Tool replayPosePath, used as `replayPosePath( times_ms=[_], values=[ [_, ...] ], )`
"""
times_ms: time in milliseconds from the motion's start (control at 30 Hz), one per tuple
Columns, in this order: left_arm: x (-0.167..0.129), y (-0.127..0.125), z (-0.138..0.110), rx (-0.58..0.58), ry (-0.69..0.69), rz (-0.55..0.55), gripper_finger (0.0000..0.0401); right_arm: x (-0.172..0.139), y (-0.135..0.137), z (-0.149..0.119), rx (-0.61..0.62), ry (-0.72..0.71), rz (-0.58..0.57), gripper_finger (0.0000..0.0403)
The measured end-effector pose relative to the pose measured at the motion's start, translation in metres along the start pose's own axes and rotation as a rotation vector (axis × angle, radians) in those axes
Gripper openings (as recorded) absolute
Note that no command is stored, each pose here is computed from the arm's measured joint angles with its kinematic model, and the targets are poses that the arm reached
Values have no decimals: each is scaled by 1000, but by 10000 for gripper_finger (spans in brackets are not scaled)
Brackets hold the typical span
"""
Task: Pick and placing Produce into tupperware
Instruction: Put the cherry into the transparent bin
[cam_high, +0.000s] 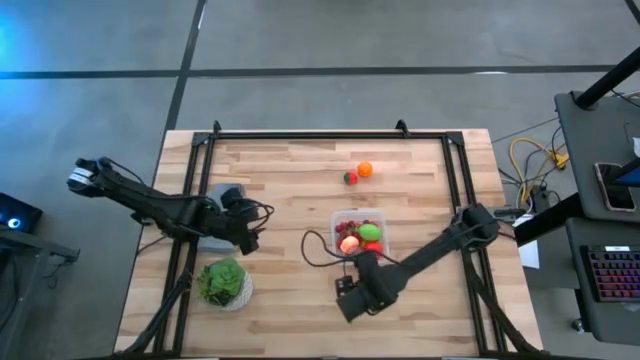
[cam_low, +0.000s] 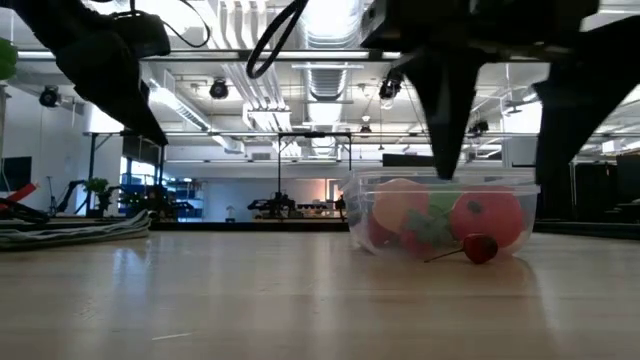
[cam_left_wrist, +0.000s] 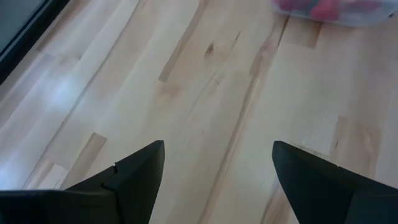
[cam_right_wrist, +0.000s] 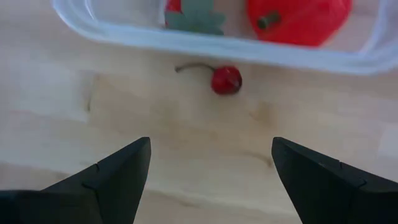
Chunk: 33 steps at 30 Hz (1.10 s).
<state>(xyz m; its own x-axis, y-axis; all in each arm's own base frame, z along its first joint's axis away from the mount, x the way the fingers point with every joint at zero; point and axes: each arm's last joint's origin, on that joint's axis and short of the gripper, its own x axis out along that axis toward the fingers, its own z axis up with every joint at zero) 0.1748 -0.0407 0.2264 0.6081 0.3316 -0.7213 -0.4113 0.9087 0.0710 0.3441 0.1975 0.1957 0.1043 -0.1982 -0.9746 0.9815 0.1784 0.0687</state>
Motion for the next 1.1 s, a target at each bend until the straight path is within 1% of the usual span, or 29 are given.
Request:
replayPosePath(
  times_ms=[100, 233, 433, 633, 933, 1100],
  values=[
    [-3, 4, -3, -11, -16, -10, 283, 5, 5, 9, -10, -2, -10, 326],
    [-3, 6, -7, -13, -19, -12, 283, 14, 5, 19, -25, -1, -43, 326],
    [-2, 6, -8, -10, -15, -10, 283, 26, 2, 27, -49, 53, -95, 326],
    [-1, 6, -8, -6, -12, -7, 283, 34, 3, 30, -93, 63, -74, 326],
    [-1, 4, -5, -24, -39, -21, 283, 57, 2, 37, -124, 90, -35, 326],
    [-2, 3, -3, -33, -51, -28, 283, 62, -2, 38, -121, 91, -26, 326]
  ],
)
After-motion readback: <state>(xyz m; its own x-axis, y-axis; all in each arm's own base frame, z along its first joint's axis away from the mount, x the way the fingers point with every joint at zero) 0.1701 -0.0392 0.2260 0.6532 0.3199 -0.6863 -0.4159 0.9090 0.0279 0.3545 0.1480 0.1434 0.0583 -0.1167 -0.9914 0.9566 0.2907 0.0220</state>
